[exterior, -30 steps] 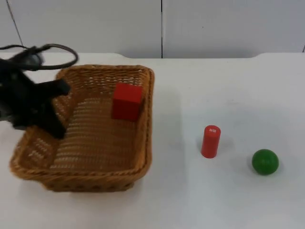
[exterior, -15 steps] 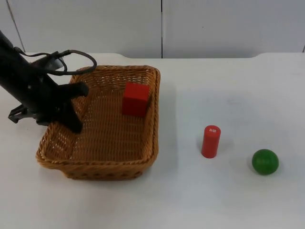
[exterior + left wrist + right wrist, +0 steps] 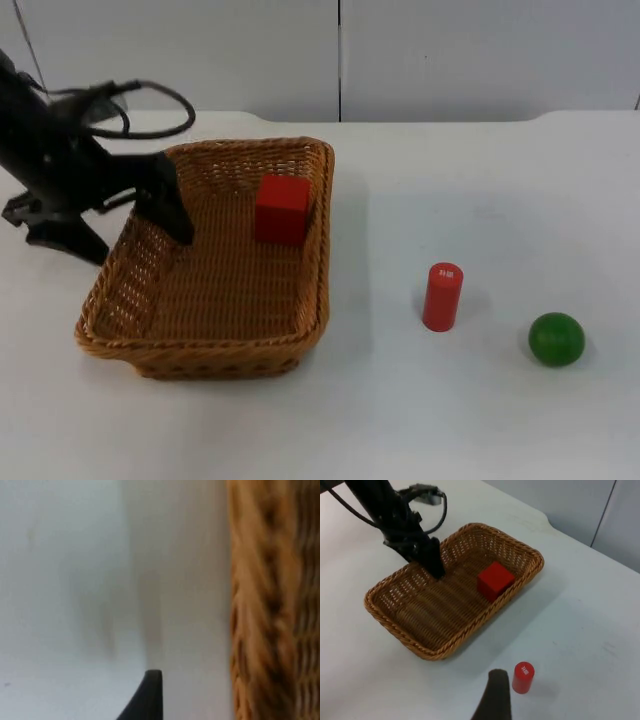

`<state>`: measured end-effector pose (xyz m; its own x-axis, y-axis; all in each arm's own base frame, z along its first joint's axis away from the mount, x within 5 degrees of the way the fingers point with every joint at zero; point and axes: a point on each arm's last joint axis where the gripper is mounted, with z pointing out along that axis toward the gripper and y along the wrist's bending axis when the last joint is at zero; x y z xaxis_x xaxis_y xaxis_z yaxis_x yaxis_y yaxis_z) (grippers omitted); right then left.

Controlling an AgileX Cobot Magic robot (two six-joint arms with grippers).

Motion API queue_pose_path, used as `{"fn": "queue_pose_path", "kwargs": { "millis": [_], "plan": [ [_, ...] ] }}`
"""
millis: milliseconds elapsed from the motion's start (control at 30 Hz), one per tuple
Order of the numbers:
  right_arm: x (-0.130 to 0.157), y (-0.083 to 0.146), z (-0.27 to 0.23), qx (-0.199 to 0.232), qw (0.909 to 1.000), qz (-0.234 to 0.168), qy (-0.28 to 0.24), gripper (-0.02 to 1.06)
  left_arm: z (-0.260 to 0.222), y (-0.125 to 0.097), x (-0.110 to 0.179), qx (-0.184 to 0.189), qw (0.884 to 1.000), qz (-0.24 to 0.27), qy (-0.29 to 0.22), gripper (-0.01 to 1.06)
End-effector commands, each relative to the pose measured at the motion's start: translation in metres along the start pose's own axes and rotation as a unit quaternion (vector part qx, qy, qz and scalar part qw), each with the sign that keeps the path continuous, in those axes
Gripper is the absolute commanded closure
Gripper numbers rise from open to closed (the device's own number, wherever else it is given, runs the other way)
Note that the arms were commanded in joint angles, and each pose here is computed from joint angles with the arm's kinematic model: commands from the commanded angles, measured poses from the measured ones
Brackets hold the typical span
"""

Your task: Pick up the basket with the left hand and place the object to the left of the red cylinder into the basket with the right hand.

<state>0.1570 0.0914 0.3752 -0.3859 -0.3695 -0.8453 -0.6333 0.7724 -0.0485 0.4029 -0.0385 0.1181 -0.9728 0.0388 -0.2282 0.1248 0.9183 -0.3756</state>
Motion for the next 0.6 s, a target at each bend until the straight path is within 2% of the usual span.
{"fn": "queue_pose_path", "kwargs": {
  "millis": [0, 100, 167, 267, 300, 500, 567],
  "plan": [
    [-0.001, -0.001, -0.002, 0.004, 1.0000, -0.001, -0.005, 0.35, -0.025, -0.005, -0.007, -0.012, 0.999, 0.008, -0.030, 0.12],
    [0.000, -0.001, -0.002, 0.006, 1.0000, -0.004, -0.004, 0.35, -0.068, -0.010, -0.010, -0.030, 0.997, -0.003, -0.074, 0.12],
    [0.000, -0.002, -0.002, 0.009, 0.9999, -0.008, -0.002, 0.35, -0.081, -0.013, -0.010, -0.035, 0.996, -0.006, -0.085, 0.12],
    [0.000, -0.002, -0.002, 0.010, 0.9999, -0.009, -0.002, 0.35, -0.121, -0.026, -0.007, -0.047, 0.991, 0.021, -0.122, 0.12],
    [0.000, -0.002, -0.002, 0.010, 0.9999, -0.009, -0.002, 0.35, -0.121, -0.026, -0.007, -0.047, 0.991, 0.021, -0.122, 0.12],
    [0.000, -0.002, -0.002, 0.010, 0.9999, -0.009, -0.003, 0.35, -0.181, -0.052, 0.006, -0.058, 0.978, 0.048, -0.194, 0.12],
    [0.000, -0.002, -0.002, 0.011, 0.9999, -0.009, -0.003, 0.35, -0.186, -0.054, 0.009, -0.062, 0.977, 0.052, -0.199, 0.12]
  ]
}}
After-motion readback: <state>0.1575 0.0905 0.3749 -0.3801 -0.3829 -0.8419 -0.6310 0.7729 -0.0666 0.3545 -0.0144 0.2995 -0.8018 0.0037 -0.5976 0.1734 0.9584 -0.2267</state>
